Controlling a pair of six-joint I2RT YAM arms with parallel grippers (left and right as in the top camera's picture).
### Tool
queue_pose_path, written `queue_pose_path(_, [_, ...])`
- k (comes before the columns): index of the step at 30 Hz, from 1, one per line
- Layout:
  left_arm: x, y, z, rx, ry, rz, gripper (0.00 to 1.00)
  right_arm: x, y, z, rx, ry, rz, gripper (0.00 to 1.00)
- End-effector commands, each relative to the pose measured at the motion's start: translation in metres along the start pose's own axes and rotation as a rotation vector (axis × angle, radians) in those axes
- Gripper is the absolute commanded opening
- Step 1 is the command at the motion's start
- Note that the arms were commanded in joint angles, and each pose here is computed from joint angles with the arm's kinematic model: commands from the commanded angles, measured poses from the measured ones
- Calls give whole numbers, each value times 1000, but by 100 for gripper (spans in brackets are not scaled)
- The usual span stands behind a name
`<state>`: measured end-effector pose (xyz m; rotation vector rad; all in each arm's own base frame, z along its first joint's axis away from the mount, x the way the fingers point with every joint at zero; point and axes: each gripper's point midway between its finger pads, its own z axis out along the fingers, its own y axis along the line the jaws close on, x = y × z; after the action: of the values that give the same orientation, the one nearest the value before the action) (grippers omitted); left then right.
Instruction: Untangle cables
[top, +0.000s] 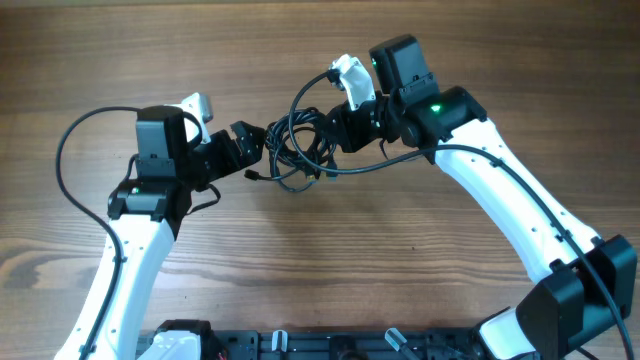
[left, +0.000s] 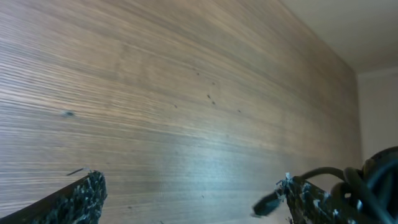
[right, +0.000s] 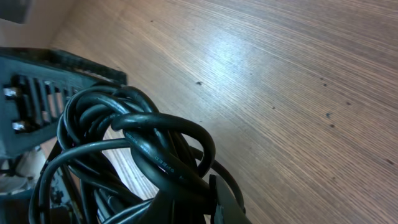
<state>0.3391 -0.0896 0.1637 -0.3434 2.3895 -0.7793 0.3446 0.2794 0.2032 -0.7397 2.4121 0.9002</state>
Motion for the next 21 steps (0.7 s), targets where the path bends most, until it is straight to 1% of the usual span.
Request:
queue_pose_path(1, [0, -20, -2, 106, 32, 37, 94, -5, 15, -8, -73, -20, -33, 4])
queue_pose_path(13, [6, -23, -2, 126, 57, 52, 93, -5, 24, -9, -125, -21, -40, 4])
queue_pose_path(21, [15, -23, 5, 156, 114, 31, 90, -6, 24, -9, -125, -23, -42, 4])
